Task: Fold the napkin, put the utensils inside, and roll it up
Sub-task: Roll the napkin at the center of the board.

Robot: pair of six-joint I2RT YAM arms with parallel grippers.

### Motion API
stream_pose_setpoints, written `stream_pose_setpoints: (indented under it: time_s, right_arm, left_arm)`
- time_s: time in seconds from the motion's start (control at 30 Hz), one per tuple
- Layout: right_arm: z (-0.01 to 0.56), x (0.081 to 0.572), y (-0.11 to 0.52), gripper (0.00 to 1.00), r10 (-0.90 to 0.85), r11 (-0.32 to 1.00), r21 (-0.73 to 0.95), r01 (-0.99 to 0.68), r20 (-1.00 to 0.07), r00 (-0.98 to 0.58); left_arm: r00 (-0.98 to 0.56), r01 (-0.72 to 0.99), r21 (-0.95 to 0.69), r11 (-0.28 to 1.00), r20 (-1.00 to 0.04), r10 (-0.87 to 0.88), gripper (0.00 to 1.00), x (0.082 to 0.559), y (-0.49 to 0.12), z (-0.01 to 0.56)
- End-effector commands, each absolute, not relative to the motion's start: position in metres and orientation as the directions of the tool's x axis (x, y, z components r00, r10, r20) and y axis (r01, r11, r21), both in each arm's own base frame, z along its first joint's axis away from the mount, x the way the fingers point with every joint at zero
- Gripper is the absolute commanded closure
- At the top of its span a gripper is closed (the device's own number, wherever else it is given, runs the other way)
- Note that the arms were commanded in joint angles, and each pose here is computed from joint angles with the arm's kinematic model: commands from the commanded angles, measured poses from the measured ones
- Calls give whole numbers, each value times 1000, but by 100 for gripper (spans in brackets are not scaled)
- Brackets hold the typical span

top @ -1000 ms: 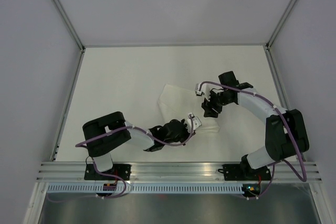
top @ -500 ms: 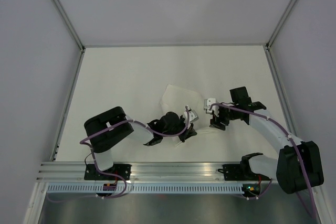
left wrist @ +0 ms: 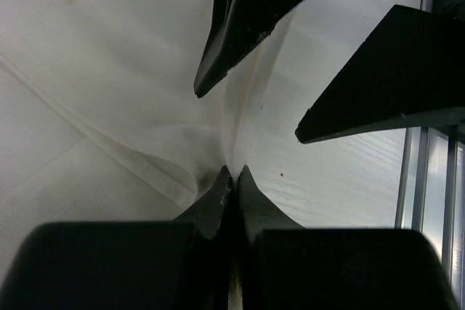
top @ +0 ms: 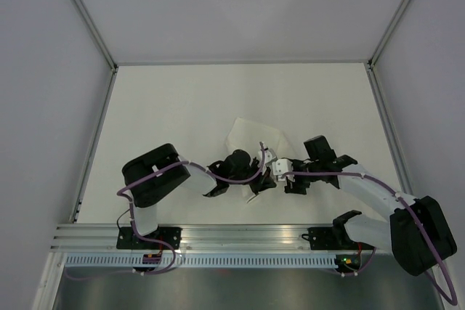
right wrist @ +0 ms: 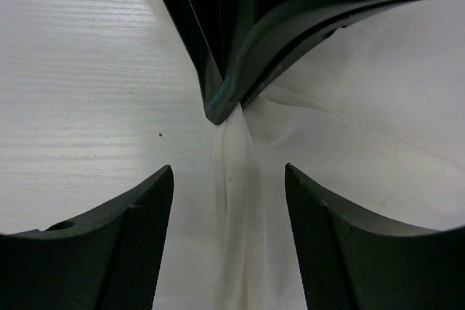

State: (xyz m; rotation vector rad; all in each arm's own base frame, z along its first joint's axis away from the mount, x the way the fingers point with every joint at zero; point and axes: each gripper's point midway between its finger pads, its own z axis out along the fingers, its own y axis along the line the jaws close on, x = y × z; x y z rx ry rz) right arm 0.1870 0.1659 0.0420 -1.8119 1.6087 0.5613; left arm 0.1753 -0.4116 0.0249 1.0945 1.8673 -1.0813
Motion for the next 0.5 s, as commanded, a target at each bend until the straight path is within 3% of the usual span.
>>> stream_pose_setpoints:
  time_s: [0.0, 0.47]
  right_arm:
    - [47, 191, 176, 31, -676, -84, -254, -964, -696, 243]
    - [18, 184, 178, 50, -716, -107, -297, -949, -639, 281]
  left_arm:
    - [-553, 833, -402, 381, -622, 554, 98, 132, -358, -57]
    - [-574, 819, -432, 378, -607, 550, 98, 131, -355, -61]
